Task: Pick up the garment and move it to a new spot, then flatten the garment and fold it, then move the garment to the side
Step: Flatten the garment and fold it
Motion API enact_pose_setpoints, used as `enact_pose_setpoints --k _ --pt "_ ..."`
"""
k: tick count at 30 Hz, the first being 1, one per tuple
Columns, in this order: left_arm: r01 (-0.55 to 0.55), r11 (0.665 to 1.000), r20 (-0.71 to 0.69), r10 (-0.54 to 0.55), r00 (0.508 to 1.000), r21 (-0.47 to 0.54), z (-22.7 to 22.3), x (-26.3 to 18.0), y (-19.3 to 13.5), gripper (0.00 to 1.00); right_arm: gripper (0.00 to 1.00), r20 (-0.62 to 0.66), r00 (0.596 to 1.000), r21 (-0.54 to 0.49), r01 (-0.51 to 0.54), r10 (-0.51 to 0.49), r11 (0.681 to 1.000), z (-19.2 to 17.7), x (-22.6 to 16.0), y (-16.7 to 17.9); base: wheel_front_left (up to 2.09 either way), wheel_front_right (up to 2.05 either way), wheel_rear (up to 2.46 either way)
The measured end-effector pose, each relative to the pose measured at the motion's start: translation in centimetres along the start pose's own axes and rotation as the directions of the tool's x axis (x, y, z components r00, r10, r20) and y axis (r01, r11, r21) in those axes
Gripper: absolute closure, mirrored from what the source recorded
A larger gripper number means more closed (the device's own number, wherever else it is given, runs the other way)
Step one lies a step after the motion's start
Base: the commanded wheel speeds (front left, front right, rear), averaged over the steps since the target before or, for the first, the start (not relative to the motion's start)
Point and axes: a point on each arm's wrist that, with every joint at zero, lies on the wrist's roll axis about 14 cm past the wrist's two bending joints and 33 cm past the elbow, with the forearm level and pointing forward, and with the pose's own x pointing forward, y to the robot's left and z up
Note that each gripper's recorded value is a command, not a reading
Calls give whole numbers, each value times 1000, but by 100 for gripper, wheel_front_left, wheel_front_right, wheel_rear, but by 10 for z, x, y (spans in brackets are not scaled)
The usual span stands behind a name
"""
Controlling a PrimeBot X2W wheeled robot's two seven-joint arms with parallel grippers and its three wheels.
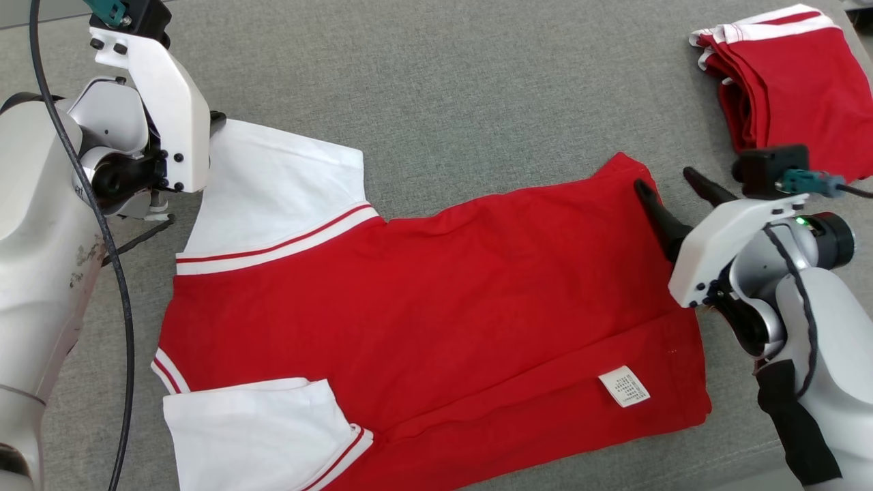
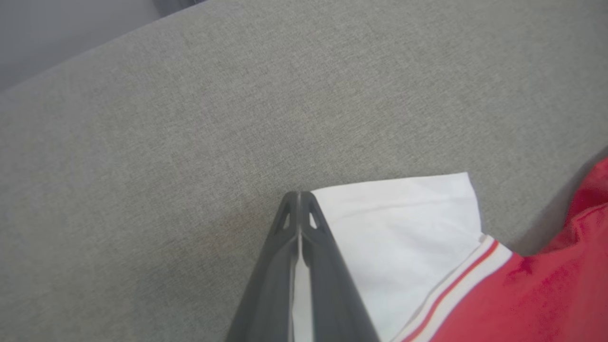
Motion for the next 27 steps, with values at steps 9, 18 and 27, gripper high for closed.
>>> enact_pose_setpoints --k 9,18,27 --pt "5 1000 -5 -5 1000 9 -6 -7 -3 100 0 -139 990 -77 -12 1 997 -8 16 10 0 0 0" --pt "-2 1000 -15 2 1000 28 -11 -11 -1 100 0 -203 979 -120 8 -32 993 -4 27 10 0 0 0" --pt "-14 998 0 14 1000 55 -6 -10 5 100 100 -271 962 -115 -1 -30 993 -12 34 14 0 0 0"
